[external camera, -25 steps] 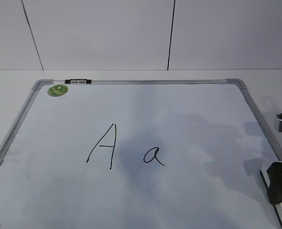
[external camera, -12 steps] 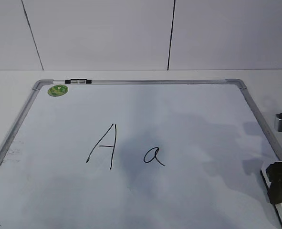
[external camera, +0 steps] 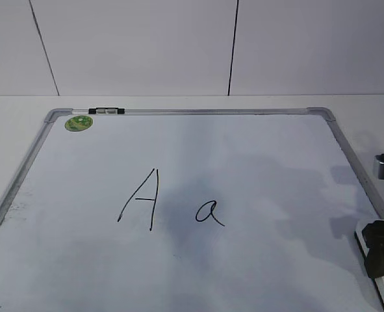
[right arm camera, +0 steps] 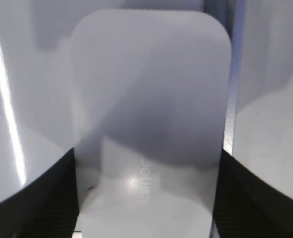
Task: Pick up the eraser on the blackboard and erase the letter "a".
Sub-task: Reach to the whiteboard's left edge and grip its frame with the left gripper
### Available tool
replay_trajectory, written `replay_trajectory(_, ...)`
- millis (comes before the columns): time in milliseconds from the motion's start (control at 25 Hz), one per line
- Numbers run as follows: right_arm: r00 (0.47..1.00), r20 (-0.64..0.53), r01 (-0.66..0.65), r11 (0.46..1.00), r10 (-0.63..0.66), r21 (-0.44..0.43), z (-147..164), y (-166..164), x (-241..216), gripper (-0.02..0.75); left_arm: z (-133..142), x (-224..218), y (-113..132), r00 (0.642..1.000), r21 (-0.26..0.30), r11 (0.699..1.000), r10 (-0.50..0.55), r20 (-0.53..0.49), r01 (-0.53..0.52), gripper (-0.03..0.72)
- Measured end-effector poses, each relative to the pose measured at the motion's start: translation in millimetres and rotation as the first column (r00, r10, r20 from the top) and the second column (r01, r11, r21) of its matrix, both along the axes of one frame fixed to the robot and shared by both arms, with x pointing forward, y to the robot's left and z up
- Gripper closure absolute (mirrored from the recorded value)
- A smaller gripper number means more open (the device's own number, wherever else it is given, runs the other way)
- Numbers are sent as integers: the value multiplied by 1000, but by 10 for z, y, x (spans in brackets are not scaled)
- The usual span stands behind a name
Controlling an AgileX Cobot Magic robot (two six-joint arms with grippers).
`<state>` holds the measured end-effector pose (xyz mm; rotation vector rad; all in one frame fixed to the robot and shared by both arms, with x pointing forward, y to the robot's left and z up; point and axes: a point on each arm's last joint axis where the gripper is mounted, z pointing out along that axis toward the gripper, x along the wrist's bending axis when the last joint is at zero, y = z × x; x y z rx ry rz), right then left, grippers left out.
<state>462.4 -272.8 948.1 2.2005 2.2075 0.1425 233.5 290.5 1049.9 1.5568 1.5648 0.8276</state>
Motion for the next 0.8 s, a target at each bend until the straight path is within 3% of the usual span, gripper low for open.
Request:
replay_trajectory(480, 999, -28, 17, 1000, -17, 23, 35, 23, 13, 176, 0, 0, 0, 1000, 0, 1000, 0, 0, 0, 454)
replay_trajectory(800, 1000, -22, 11, 999, -11, 32, 286, 47, 165, 176, 0, 0, 0, 1000, 0, 1000, 0, 0, 0, 454)
